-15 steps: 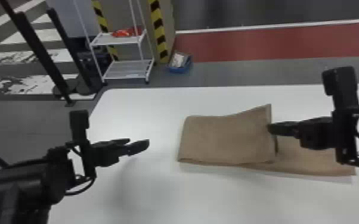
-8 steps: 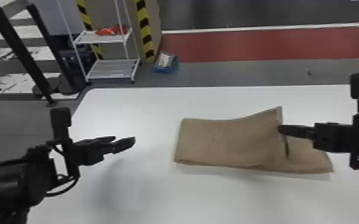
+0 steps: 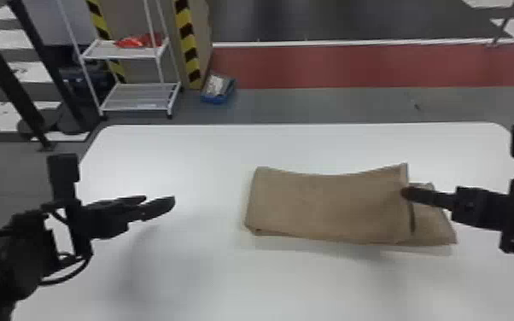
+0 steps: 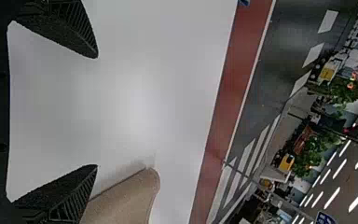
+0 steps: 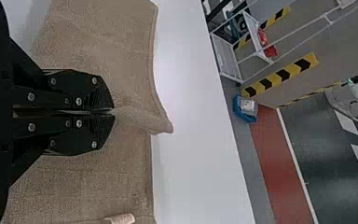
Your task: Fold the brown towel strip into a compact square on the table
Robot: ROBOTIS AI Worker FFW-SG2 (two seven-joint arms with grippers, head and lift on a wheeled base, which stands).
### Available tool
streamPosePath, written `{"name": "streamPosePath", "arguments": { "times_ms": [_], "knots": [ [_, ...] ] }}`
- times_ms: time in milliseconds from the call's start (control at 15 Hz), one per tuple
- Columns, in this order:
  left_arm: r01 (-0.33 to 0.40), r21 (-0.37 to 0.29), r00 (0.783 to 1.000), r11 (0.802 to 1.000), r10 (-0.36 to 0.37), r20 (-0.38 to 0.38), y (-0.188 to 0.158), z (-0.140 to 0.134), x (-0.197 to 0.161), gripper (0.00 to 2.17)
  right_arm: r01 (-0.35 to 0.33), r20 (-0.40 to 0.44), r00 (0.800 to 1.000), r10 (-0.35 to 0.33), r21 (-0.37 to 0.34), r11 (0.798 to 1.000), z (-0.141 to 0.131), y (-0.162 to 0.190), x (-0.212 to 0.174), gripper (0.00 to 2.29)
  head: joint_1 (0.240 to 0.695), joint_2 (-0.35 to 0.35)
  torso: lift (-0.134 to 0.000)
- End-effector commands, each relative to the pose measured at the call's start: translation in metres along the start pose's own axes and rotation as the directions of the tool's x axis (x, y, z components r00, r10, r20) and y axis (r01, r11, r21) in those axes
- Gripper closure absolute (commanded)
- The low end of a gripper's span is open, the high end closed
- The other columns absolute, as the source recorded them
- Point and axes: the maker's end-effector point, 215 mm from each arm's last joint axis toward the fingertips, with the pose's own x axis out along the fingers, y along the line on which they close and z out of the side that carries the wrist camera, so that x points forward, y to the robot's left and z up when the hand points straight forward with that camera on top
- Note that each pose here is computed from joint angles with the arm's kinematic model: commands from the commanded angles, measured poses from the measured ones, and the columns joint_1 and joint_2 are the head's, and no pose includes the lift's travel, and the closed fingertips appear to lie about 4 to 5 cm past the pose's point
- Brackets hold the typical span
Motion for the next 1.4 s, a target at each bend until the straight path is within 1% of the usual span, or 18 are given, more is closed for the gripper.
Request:
{"name": "streamPosePath", "arguments": {
  "times_ms": [0,67,133,200,267,333,467,533,600,667,733,800,1000,1067,1133,1200,1267,1333],
  "knots": [
    [0.003,0.000,1.000,1.000,-0.003,-0.002,-0.002,-0.002,0.002,0.04,-0.024,0.030,0.999,0.022,0.064,0.998,0.016,0.000,-0.013,1.09,0.695,0.047,-0.124],
    [0.003,-0.004,1.000,1.000,-0.003,-0.003,-0.001,-0.004,0.003,0.04,-0.008,0.029,1.000,0.005,0.074,0.997,0.016,-0.007,-0.014,1.09,0.695,0.040,-0.124],
    [0.003,-0.003,1.000,1.000,-0.003,0.000,0.000,-0.004,0.003,0.04,0.006,0.004,1.000,-0.006,0.070,0.998,0.004,-0.015,-0.005,1.09,0.695,0.030,-0.124],
    [0.003,-0.003,1.000,1.000,-0.003,0.002,0.001,-0.004,0.004,0.04,0.012,0.012,1.000,-0.013,0.068,0.998,0.006,-0.019,-0.006,1.09,0.695,0.025,-0.124],
    [0.002,-0.002,1.000,1.000,-0.002,0.005,0.000,-0.003,0.004,0.04,-0.014,0.035,0.999,0.010,0.095,0.995,0.014,-0.014,-0.015,1.09,0.695,0.021,-0.124],
    [0.004,0.001,1.000,1.000,-0.004,0.009,0.000,-0.001,0.004,0.04,-0.013,0.056,0.998,0.006,0.123,0.992,0.021,-0.018,-0.026,1.09,0.695,0.018,-0.124],
    [0.006,-0.001,1.000,1.000,-0.006,0.008,-0.001,-0.002,0.004,0.04,0.014,0.041,0.999,-0.020,0.136,0.991,0.009,-0.033,-0.025,1.09,0.695,0.008,-0.124],
    [0.007,0.000,1.000,1.000,-0.007,0.007,-0.001,-0.003,0.005,0.04,0.004,0.047,0.999,-0.010,0.145,0.989,0.009,-0.031,-0.028,1.09,0.695,0.002,-0.124],
    [0.008,0.003,1.000,1.000,-0.008,0.009,-0.002,-0.001,0.006,0.04,-0.033,0.103,0.995,0.016,0.160,0.987,0.032,-0.022,-0.046,1.09,0.695,-0.003,-0.124],
    [0.010,0.003,1.000,1.000,-0.010,0.009,-0.002,-0.001,0.006,0.04,-0.023,0.120,0.993,0.000,0.189,0.982,0.038,-0.028,-0.058,1.09,0.695,-0.007,-0.124],
    [0.009,0.001,1.000,1.000,-0.009,0.007,-0.002,-0.003,0.006,0.04,-0.012,0.098,0.995,-0.008,0.210,0.978,0.027,-0.037,-0.052,1.09,0.695,-0.014,-0.124],
    [0.011,-0.001,1.000,1.000,-0.011,0.006,-0.003,-0.004,0.007,0.04,0.002,0.074,0.997,-0.017,0.198,0.980,0.017,-0.043,-0.040,1.09,0.695,-0.020,-0.124],
    [0.016,0.002,1.000,1.000,-0.016,0.001,-0.006,-0.006,0.007,0.04,0.022,0.037,0.999,-0.031,0.223,0.975,0.014,-0.053,-0.025,1.09,0.695,-0.031,-0.124],
    [0.015,0.000,1.000,1.000,-0.015,-0.002,-0.005,-0.009,0.006,0.04,0.018,0.038,0.999,-0.027,0.224,0.974,0.014,-0.052,-0.025,1.09,0.695,-0.034,-0.124],
    [0.009,-0.002,1.000,1.000,-0.009,-0.003,-0.001,-0.010,0.004,0.04,-0.007,0.051,0.999,-0.006,0.243,0.970,0.019,-0.046,-0.030,1.09,0.695,-0.037,-0.124],
    [0.003,-0.004,1.000,1.000,-0.003,-0.002,0.002,-0.009,0.003,0.04,-0.022,0.092,0.996,-0.002,0.255,0.967,0.033,-0.045,-0.044,1.09,0.695,-0.037,-0.124],
    [0.001,-0.007,1.000,1.000,-0.001,-0.001,0.003,-0.009,0.003,0.04,-0.016,0.104,0.995,-0.012,0.264,0.964,0.032,-0.050,-0.051,1.09,0.695,-0.034,-0.124],
    [0.003,-0.008,1.000,1.000,-0.003,0.000,0.002,-0.009,0.003,0.04,-0.007,0.094,0.995,-0.019,0.275,0.961,0.025,-0.055,-0.051,1.09,0.695,-0.032,-0.124]
  ]
}}
